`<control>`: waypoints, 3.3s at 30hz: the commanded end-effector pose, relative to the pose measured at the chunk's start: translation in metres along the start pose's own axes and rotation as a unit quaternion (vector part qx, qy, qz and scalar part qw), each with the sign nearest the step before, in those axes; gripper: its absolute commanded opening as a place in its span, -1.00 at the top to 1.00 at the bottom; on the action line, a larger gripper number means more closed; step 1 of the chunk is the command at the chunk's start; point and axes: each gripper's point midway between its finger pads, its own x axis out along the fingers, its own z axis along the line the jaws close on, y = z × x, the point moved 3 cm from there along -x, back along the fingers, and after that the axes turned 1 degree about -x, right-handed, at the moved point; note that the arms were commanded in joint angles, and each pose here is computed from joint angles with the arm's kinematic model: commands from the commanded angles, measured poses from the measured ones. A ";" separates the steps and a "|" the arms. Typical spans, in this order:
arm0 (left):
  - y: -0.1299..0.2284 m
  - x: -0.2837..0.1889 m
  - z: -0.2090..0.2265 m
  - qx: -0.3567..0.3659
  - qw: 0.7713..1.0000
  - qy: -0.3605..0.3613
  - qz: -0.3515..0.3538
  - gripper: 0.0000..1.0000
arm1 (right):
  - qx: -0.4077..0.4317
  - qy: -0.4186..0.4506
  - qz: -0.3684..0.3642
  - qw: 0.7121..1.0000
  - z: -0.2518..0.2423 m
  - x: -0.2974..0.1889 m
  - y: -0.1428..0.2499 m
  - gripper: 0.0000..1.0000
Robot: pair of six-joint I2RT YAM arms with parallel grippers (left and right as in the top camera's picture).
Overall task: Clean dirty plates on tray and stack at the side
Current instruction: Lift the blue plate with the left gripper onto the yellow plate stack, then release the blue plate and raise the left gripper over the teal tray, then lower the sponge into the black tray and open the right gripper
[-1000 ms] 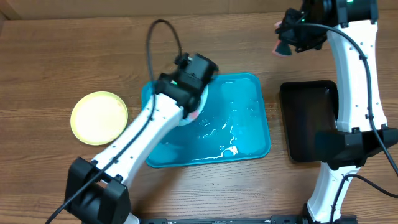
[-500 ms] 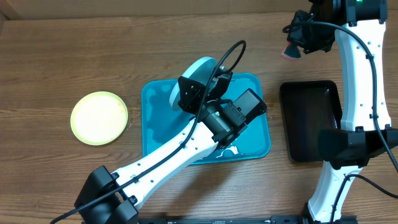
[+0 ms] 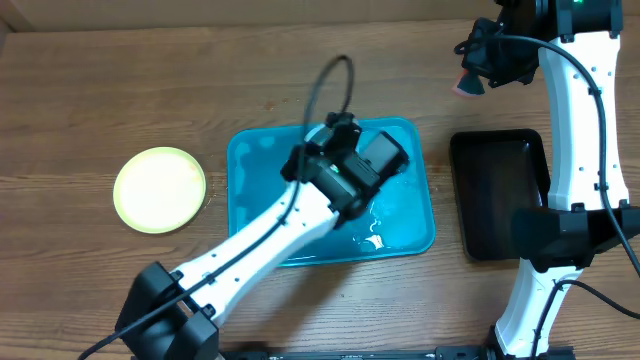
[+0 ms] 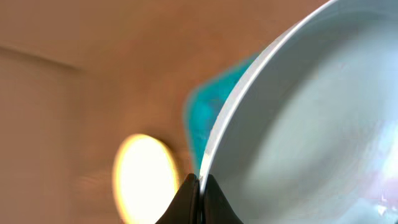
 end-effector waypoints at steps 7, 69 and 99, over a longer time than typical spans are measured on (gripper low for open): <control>0.021 0.042 0.038 -0.208 0.934 0.253 0.143 0.92 | -0.004 -0.001 -0.016 1.000 -0.001 -0.011 -0.002 0.92; 0.010 0.091 0.071 -0.258 0.904 0.334 0.065 -0.53 | -0.102 0.127 0.082 0.983 -0.073 0.030 0.018 0.92; 0.006 0.095 0.076 -0.252 0.921 0.293 0.053 -0.99 | -0.059 0.124 0.215 0.967 -0.141 0.149 0.090 0.34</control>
